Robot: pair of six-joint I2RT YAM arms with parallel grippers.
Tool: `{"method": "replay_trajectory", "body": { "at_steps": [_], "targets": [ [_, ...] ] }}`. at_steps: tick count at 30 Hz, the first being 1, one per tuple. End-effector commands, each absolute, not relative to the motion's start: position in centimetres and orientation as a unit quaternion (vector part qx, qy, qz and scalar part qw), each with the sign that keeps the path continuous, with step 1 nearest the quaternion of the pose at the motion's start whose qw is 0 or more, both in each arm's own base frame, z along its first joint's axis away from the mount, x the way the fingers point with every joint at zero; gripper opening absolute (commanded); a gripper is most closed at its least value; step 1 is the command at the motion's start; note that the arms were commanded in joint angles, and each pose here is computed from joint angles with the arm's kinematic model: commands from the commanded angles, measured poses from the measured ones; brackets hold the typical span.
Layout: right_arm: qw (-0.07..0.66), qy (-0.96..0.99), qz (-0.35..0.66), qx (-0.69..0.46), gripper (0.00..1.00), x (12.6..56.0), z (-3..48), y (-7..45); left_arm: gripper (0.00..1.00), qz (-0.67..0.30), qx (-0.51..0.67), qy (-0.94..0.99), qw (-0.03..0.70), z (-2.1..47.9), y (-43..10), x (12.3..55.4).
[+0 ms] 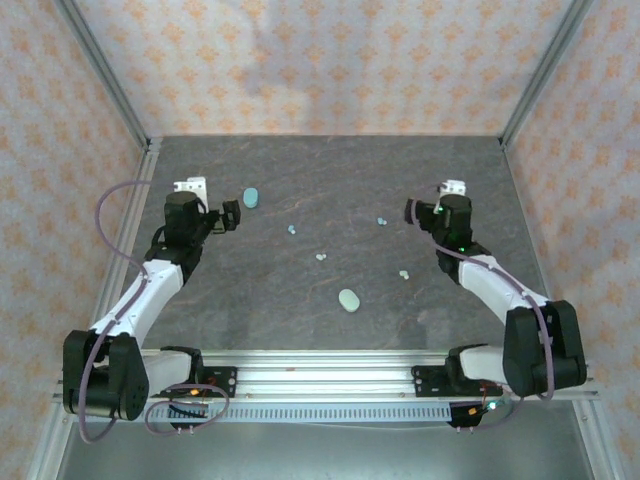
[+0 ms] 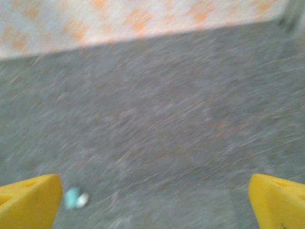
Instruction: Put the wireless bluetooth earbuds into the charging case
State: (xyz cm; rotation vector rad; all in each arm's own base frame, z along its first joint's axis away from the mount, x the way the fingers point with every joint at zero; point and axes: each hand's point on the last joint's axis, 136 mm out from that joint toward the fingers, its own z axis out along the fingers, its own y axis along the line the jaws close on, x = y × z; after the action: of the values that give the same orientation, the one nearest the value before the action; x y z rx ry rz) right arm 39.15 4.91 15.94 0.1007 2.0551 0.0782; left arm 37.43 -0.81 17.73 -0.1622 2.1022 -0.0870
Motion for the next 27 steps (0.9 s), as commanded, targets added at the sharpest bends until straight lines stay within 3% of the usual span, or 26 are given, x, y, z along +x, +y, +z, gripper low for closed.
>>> {"method": "replay_trajectory", "body": {
  "at_steps": [1, 12, 19, 27],
  "targets": [
    [0.417, 0.905, 0.068, -0.042, 1.00, 35.8, 13.0, 10.5, 0.94, -0.094, -0.059, 0.913, 0.393, 14.8, -4.0, 34.2],
    [0.336, 0.908, 0.093, -0.232, 0.98, 28.3, 9.6, 21.7, 0.85, -0.121, 0.030, 0.938, 0.324, 10.0, -11.4, 30.3],
    [0.260, 0.914, 0.117, -0.289, 0.96, 26.7, 6.9, 25.7, 0.80, -0.110, 0.061, 0.945, 0.301, 9.4, -13.5, 30.5],
    [0.224, 0.916, 0.125, -0.308, 0.89, 26.5, 5.2, 27.5, 0.80, -0.103, 0.054, 0.945, 0.306, 9.6, -13.5, 30.3]
  ]
}}
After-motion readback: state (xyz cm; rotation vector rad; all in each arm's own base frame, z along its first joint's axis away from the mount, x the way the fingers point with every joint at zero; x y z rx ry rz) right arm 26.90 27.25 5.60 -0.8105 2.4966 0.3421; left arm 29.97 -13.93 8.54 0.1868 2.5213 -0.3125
